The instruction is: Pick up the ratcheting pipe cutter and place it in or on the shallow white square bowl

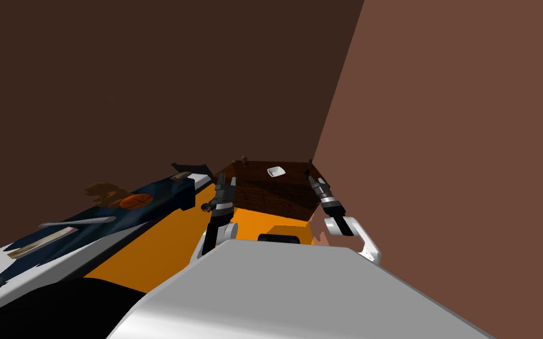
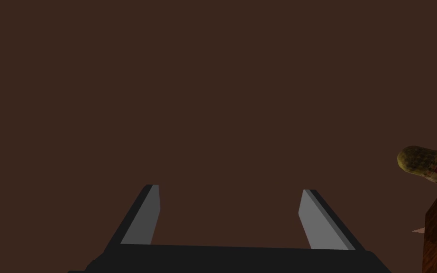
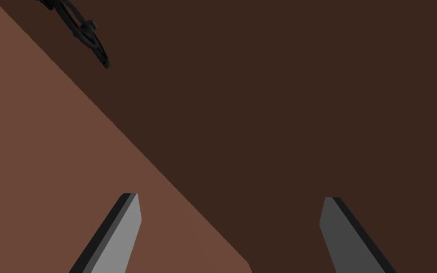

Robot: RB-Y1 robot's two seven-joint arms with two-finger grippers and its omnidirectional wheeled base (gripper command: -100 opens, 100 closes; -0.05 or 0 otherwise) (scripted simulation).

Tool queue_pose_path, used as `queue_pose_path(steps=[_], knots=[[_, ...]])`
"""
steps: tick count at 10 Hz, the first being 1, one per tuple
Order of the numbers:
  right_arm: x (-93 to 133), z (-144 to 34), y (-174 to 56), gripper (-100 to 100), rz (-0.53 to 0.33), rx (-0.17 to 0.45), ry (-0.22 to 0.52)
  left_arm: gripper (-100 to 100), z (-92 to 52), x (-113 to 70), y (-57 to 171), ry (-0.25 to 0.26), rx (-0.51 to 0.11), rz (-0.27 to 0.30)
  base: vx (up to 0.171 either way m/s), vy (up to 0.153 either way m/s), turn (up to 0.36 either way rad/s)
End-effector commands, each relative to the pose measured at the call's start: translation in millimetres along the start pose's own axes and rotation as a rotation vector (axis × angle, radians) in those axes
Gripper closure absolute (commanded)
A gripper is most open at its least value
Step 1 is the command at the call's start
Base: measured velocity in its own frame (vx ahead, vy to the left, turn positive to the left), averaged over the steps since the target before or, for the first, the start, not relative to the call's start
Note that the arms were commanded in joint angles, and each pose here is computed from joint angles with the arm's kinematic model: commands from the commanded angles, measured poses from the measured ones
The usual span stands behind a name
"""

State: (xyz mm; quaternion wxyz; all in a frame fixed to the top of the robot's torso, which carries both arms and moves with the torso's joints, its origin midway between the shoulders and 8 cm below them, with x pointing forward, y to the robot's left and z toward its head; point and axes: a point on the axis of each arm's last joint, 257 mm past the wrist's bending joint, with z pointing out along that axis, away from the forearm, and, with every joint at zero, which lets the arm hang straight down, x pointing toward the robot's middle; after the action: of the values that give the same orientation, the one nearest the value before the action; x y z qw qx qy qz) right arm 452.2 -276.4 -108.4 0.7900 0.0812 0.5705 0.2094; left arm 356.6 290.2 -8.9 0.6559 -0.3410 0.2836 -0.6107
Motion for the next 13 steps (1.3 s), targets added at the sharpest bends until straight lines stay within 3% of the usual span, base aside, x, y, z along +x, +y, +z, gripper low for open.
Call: queue_pose_path(steps=[1,7,13], knots=[[8.8,0.2,-15.8,-100,-0.088,0.028,0.030,0,0.0,0.0,0.0,0.000,0.000,0.000,0.079,0.044,-0.008],[20.3,-16.1,-98.0,-100,-0.391,0.148,0.144,0,-0.1,-0.1,0.0,0.000,0.000,0.000,0.144,0.036,0.023],[6.2,-47.4,-191.1,-100,-0.692,0.284,0.267,0,-0.1,-0.1,0.0,0.000,0.000,0.000,0.194,0.041,0.045]])
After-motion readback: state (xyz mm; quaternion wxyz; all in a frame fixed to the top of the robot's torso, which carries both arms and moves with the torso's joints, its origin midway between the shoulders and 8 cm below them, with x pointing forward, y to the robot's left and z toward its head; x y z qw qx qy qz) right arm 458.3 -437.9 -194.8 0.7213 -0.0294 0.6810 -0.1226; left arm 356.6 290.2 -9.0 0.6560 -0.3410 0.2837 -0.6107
